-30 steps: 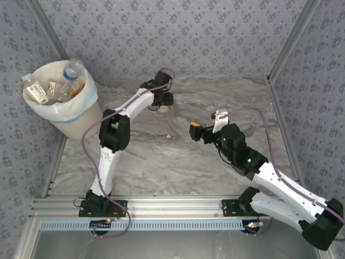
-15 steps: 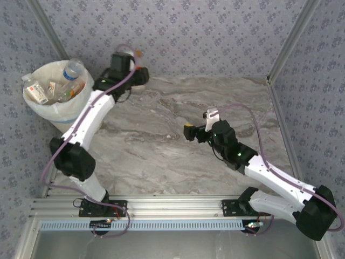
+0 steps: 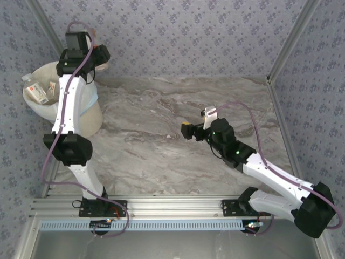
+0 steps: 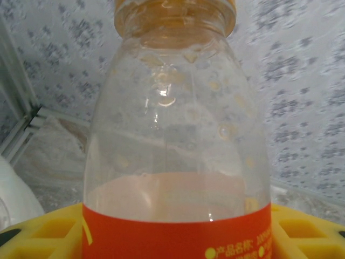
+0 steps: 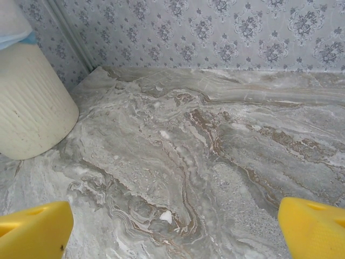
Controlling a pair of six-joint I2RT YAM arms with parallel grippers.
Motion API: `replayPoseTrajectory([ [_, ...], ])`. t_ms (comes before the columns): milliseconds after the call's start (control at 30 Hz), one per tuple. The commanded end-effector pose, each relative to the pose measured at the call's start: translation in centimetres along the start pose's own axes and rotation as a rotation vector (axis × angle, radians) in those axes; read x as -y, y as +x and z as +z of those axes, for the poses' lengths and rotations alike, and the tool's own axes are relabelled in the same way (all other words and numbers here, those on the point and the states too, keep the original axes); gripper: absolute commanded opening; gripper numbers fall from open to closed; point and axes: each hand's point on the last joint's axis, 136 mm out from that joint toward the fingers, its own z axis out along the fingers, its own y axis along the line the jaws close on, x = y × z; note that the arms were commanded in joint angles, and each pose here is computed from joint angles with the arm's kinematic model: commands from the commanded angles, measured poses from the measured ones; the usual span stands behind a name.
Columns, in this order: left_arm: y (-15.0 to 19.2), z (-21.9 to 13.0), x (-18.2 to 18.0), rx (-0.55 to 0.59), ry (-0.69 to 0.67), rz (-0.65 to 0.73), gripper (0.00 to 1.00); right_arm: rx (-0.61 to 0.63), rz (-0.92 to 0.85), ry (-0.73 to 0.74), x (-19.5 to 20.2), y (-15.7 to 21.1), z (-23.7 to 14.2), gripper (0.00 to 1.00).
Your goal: Put the plastic bottles in the bin
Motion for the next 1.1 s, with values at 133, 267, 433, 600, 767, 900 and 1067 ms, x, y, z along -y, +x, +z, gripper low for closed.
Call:
replayPoseTrajectory([
  [133, -1.0, -3.0, -2.6, 0.031, -0.044, -0.036, 0.35, 0.058, 0.02, 0.0, 0.0, -1.6, -1.1, 1.0],
  [267, -1.3, -5.8, -5.5, 0.075, -0.073, -0.094, 0.35, 0.053, 0.018, 0.004, 0.1, -1.3, -1.2, 1.0],
  [433, -0.9, -9.1, -9.4, 0.133, -0.132, -0.166, 0.35, 0.053, 0.015, 0.004, 0.2, -1.1, -1.2, 1.0],
  [600, 0.2, -10.8, -13.3, 0.16, -0.187, -0.267, 0.36, 0.052, 0.022, -0.006, 0.0, -1.0, -1.0, 1.0],
  [767, 2.3, -10.0, -16.9, 0.102, -0.28, -0.334, 0.4, 0.049, 0.023, -0.006, 0.0, -1.0, -1.0, 1.0],
  [900, 3.0, -10.3, -18.7, 0.096, -0.352, -0.366, 0.58, 0.046, 0.03, -0.003, 0.1, -0.9, -1.0, 1.0],
  [1067, 3.1, -10.9, -19.5, 0.074, -0.416, -0.358, 0.81, 0.043, 0.034, -0.003, 0.1, -0.8, -0.8, 1.0],
])
